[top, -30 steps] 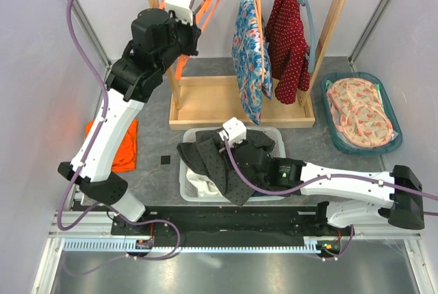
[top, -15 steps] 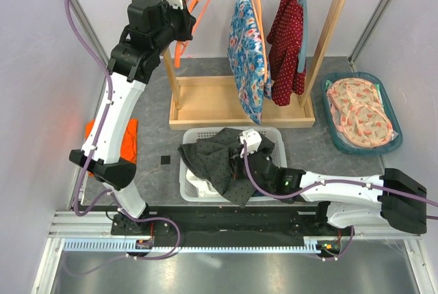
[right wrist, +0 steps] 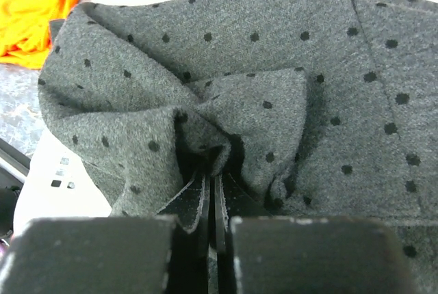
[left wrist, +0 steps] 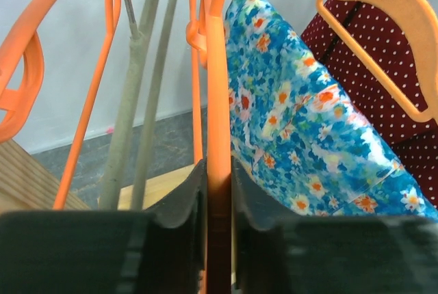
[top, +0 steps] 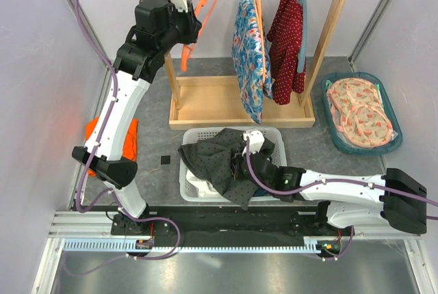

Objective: Remove the skirt from the hanger

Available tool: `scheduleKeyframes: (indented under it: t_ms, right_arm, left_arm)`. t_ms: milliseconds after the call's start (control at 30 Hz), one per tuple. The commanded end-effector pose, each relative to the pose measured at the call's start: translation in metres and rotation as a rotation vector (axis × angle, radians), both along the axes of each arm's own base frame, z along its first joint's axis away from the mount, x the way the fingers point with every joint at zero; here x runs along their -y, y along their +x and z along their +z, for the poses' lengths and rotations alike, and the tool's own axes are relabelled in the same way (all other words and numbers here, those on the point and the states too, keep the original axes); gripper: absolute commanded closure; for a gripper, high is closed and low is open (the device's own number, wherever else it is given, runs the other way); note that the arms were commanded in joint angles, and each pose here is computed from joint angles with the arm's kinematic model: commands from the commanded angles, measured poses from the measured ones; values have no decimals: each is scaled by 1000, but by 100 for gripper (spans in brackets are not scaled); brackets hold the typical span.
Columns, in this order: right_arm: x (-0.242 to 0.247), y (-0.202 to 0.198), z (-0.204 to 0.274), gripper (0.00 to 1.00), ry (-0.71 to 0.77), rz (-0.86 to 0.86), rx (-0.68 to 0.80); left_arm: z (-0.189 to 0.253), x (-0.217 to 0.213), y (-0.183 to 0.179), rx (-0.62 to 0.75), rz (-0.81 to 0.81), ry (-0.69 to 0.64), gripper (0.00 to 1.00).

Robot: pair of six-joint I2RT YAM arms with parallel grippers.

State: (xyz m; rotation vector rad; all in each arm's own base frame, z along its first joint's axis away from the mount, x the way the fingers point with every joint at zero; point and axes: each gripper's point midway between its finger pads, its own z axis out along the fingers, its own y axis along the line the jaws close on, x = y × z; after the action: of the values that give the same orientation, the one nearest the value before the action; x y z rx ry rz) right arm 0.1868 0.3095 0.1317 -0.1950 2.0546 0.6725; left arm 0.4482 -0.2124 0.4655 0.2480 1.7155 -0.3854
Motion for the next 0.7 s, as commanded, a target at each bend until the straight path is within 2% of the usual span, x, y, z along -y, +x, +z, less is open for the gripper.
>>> scheduleKeyframes:
  t_ms: [0, 33, 67, 100, 167, 267, 333, 367, 433, 467, 533, 633, 667]
  right_arm:
    - [39, -17, -40, 72, -259, -35, -153]
    - [45, -20, -42, 62, -287, -34, -168]
    - [46, -22, -38, 55, -285, -31, -170]
    - [51, -23, -35, 36, -303, -34, -177]
    - [55, -24, -24, 20, -296, -39, -171]
    - [60, -31, -6, 6, -312, -6, -185]
    - [61, -35, 19, 5, -332, 33, -183]
    - [54, -33, 48, 4, -284, 49, -159]
    - [56, -38, 69, 4, -307, 111, -138]
    - [50, -35, 98, 4, -267, 125, -108]
    - [54, -37, 114, 5, -298, 153, -94]
    - [49, -30, 148, 14, -257, 143, -36]
    - [46, -26, 155, 23, -243, 143, -13]
  left_arm:
    - [27, -12, -19, 59, 16, -18, 57]
    - [31, -14, -20, 70, 18, -15, 41]
    - [39, -18, -26, 88, 24, -23, 33]
    - [44, -19, -30, 102, 23, -27, 28]
    - [51, -20, -36, 119, 15, -34, 22]
    - [69, -19, -54, 145, -29, -73, 11]
    - [82, -21, -64, 169, -43, -95, 6]
    - [86, -21, -67, 177, -44, -99, 6]
    - [95, -23, -72, 193, -46, -113, 5]
    - [94, -23, -73, 190, -46, -113, 5]
    - [97, -20, -77, 193, -70, -121, 5]
    - [97, -18, -77, 191, -78, -124, 5]
    - [96, -16, -77, 190, -82, -122, 4]
